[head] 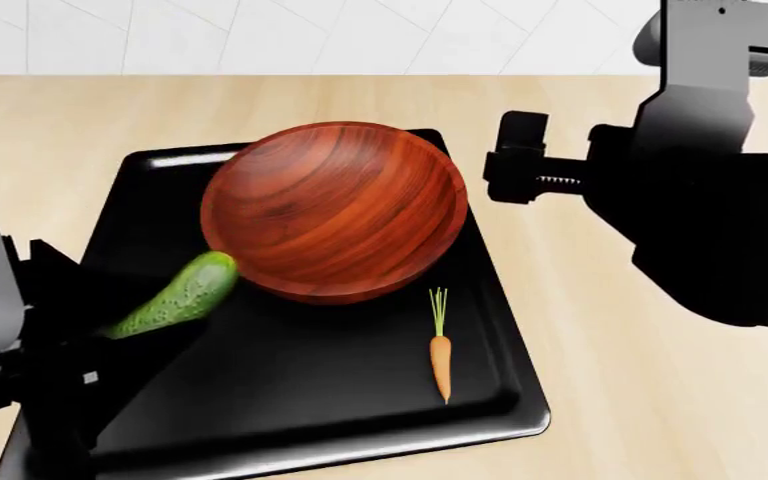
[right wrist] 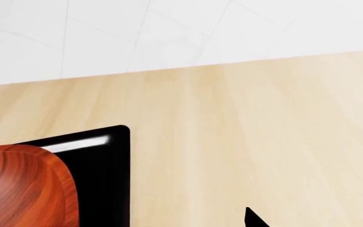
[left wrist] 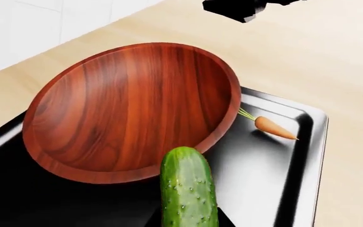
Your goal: Place the two vegetables and bowl onto the tray for setting up a vegetable dip station.
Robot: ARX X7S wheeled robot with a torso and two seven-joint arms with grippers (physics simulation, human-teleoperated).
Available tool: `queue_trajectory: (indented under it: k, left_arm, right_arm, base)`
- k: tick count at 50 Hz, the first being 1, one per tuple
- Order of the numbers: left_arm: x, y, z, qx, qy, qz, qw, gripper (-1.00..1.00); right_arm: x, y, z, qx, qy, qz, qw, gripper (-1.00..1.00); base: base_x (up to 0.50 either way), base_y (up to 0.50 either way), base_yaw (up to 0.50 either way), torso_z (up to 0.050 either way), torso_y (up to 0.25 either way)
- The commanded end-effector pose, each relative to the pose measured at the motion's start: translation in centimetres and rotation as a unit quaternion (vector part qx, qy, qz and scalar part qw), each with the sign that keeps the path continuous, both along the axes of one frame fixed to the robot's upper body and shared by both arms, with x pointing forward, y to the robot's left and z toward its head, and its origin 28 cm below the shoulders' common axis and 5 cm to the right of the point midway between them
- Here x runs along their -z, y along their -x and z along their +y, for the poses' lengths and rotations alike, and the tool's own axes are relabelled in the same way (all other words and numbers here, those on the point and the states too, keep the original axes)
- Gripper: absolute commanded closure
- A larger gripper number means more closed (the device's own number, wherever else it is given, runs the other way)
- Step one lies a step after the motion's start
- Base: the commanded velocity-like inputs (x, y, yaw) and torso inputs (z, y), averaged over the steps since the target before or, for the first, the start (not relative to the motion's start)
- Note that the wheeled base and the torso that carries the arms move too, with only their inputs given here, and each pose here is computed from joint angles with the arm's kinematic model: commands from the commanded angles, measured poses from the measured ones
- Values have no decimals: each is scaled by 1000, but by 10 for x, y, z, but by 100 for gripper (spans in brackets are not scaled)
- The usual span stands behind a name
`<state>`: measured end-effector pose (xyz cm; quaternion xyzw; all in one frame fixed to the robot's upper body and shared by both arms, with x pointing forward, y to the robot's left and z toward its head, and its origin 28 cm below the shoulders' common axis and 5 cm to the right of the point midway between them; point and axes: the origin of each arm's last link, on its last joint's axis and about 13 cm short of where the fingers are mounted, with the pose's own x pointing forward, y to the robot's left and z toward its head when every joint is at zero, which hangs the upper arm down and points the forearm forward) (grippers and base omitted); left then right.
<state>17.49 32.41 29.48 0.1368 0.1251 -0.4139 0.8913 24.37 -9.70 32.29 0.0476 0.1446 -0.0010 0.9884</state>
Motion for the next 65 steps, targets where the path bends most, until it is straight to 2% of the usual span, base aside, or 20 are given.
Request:
queue_trajectory:
  k: [1, 10, 27, 28, 44, 52, 55, 56, 58, 60, 61, 65]
  left_arm:
    - [-1, 8, 4, 5, -10, 3, 1000, 100]
    - [0, 9, 6, 3, -23, 4, 1000, 100]
    - [-4, 9, 8, -4, -7, -3, 1000, 100]
    - [-4, 9, 8, -5, -9, -3, 1000, -100]
    - [-5, 9, 6, -6, 3, -2, 1000, -100]
    - [-27, 3, 5, -39, 73, -63, 995, -100]
    - [-37, 1, 4, -57, 92, -96, 989, -100]
    - [-42, 0, 2, -76, 101, -115, 985, -100]
    - [-49, -1, -1, -95, 117, -148, 977, -100]
    - [-55, -3, -5, -121, 138, -175, 967, -100]
    - [-60, -5, -9, -148, 151, -198, 957, -100]
    - [-70, -8, -17, -189, 183, -208, 942, -100]
  right_arm:
    - [1, -1, 0, 0, 0, 3, 1000, -100]
    - [1, -1, 0, 0, 0, 2, 1000, -100]
    - [2, -1, 0, -1, 1, 3, 1000, -100]
    - [2, -1, 0, -1, 1, 2, 1000, -100]
    - [2, -1, 1, -2, 0, 3, 1000, -100]
    - [-1, -1, 1, -2, 1, -1, 1000, -100]
    - [-3, 0, 2, -3, 6, -5, 1000, -100]
    - [-6, 0, 2, 4, -7, -21, 1000, -100]
    - [-10, 2, 1, 4, 1, -37, 999, -100]
    - [-14, 4, 1, 7, 11, -46, 999, -100]
    - [-18, 6, 1, 6, 17, -55, 998, -100]
    - [-23, 8, 2, 5, 30, -67, 997, -100]
  base:
    - [0, 0, 0, 0, 0]
    - [0, 0, 0, 0, 0]
    - [0, 0, 0, 0, 0]
    - [0, 0, 0, 0, 0]
    - [0, 0, 0, 0, 0]
    - [0, 0, 0, 0, 0]
    - [0, 0, 0, 0, 0]
    - [0, 0, 0, 0, 0]
    - [0, 0, 0, 0, 0]
    - [0, 0, 0, 0, 0]
    - [0, 0, 0, 0, 0]
    - [0, 0, 0, 0, 0]
